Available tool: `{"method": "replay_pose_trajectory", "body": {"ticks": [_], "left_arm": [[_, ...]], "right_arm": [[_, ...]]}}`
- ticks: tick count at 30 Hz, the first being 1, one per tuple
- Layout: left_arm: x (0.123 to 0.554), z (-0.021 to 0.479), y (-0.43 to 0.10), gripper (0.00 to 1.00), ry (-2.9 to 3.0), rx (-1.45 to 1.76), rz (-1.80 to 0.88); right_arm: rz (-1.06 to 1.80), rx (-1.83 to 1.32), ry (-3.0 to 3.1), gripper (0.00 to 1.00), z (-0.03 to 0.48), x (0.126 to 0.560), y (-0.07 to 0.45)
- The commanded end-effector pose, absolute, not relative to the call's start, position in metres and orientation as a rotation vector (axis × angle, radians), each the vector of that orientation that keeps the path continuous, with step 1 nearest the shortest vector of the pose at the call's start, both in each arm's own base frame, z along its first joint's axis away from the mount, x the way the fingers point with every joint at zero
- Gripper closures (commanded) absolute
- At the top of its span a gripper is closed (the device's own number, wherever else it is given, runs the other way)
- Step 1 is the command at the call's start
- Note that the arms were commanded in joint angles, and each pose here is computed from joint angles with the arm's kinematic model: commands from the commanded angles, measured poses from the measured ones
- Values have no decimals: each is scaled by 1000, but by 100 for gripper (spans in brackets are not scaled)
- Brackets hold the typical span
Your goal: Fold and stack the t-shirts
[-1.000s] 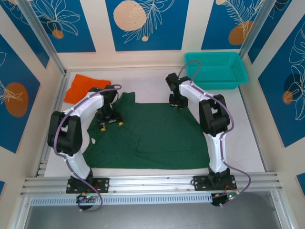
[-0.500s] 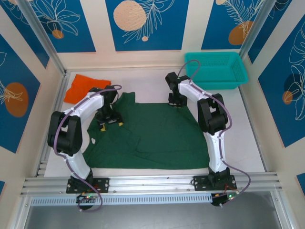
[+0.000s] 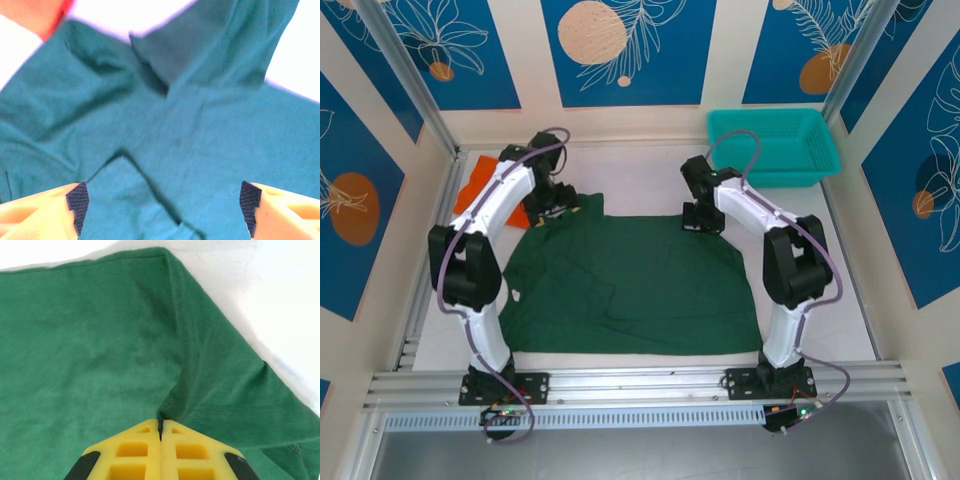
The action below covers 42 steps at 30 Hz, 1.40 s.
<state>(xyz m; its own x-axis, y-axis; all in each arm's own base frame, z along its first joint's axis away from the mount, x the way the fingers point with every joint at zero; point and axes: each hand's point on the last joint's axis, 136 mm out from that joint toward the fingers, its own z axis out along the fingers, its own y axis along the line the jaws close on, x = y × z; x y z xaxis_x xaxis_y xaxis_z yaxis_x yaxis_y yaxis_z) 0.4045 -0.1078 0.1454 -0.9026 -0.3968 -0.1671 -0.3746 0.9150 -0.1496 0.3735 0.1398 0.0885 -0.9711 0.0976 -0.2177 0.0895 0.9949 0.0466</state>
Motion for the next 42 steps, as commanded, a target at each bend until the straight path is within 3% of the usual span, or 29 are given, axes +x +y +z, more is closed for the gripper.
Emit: {"method": "replay_pose_trajectory", "body": {"ticks": [1,8,14,19,29,31,34,36,42], "left_arm": [[438,136,-95,21,2840,-708,-134],[492,101,-98,24,2874,-724,-124],[496,72,-82,27,2900,-959,-287],[495,61,-101,31,2926,-1003,-471],[488,27,-128,53,2995,-1015,-660],[490,25,-134,65,2994,-1015,-697],[494,25,-135,91,2984,-985,-683],[498,32,-132,100,2963,-923,-642],[504,66,-137,100,2906,-509,-410]], "right_arm": [[194,44,2900,100,99,364,152],[288,6,2909,100,102,347,158],[292,9,2948,100,98,337,158],[288,25,2963,100,89,334,154],[268,73,2966,100,87,340,145],[271,83,2967,100,87,340,144],[276,92,2967,100,88,340,143],[275,93,2968,100,89,338,143],[268,102,2977,100,87,331,139]]}}
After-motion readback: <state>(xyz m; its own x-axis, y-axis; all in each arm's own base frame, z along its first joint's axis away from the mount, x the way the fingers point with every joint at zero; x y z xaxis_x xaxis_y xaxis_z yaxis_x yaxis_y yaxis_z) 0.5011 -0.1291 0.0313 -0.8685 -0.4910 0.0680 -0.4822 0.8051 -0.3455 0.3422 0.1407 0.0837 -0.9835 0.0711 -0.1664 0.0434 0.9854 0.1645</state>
